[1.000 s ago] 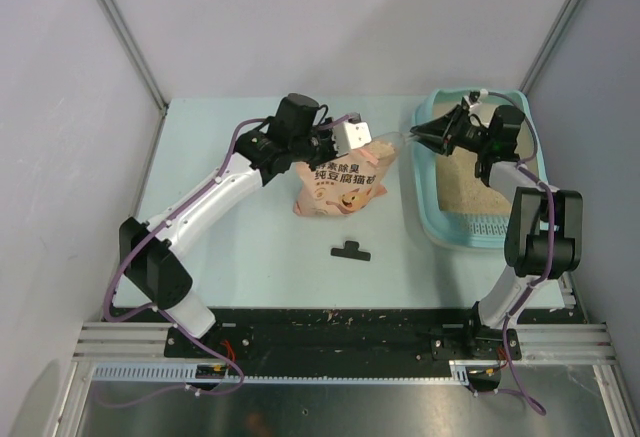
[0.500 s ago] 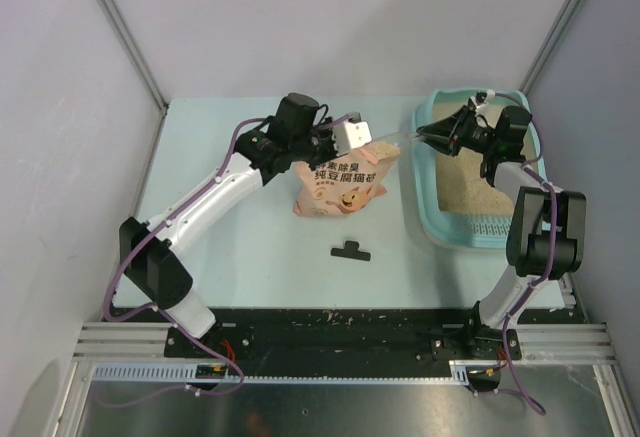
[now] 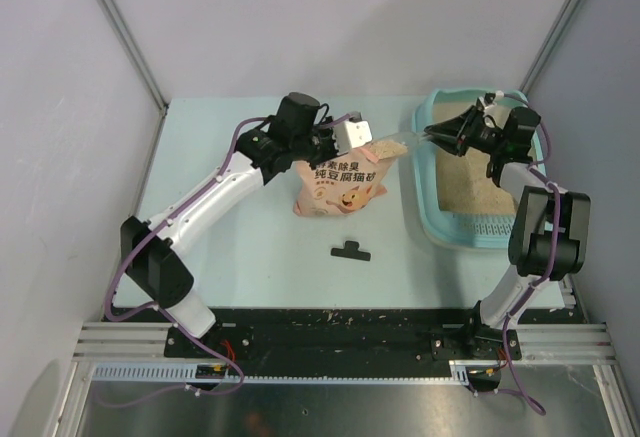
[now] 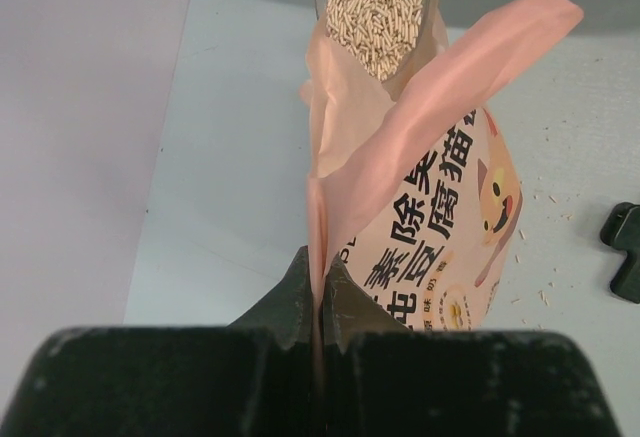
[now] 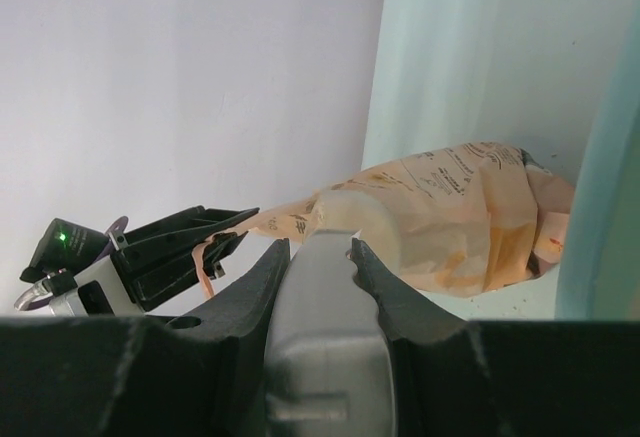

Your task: Fill the litter box with clean litter

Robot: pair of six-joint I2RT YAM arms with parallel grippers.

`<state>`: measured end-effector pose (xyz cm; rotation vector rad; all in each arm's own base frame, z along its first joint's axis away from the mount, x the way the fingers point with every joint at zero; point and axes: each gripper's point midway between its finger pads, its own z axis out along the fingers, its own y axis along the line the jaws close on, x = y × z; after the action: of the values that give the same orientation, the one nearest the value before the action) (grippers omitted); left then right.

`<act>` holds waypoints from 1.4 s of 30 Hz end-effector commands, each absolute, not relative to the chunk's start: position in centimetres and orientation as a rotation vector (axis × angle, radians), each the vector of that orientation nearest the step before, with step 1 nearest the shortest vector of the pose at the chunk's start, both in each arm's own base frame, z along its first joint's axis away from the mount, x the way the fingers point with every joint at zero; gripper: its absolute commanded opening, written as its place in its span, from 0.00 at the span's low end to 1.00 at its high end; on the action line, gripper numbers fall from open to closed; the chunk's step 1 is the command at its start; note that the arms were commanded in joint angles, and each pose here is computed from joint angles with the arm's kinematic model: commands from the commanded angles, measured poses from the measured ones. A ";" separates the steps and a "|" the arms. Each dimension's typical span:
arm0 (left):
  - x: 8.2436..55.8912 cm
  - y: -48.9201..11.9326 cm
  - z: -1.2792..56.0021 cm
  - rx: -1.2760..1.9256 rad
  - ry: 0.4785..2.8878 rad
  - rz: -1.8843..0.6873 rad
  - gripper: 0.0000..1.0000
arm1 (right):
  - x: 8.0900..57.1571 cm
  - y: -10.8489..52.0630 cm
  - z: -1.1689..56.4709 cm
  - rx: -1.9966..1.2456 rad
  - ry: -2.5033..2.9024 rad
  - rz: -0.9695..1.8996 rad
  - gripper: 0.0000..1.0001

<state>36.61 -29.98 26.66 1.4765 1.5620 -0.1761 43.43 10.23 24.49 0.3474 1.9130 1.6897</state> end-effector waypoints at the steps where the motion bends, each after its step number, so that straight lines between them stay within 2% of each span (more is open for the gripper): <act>1: 38.3 -30.8 34.4 1.360 1.355 -0.109 0.00 | 43.2 9.6 25.3 0.313 1.892 1.702 0.00; 12: 38.7 -31.0 32.8 1.384 1.381 -0.098 0.00 | 43.2 6.9 27.9 0.331 1.794 1.751 0.00; 18: 38.6 -31.3 32.3 1.393 1.388 -0.103 0.00 | 43.5 2.8 28.6 0.470 1.705 1.710 0.00; 26: 38.2 -32.2 32.1 1.417 1.369 -0.121 0.00 | 41.6 -1.5 27.9 0.625 1.658 1.663 0.00; 34: 37.9 -33.1 32.0 1.438 1.345 -0.142 0.00 | 40.0 -7.6 28.7 0.726 1.516 1.470 0.00; 42: 37.2 -33.8 32.0 1.451 1.334 -0.170 0.00 | 38.6 -10.2 27.5 0.825 1.494 1.239 0.00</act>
<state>37.10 -31.36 26.01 1.5153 1.5288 -0.1492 39.04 -9.12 27.16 0.8228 1.5112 1.4162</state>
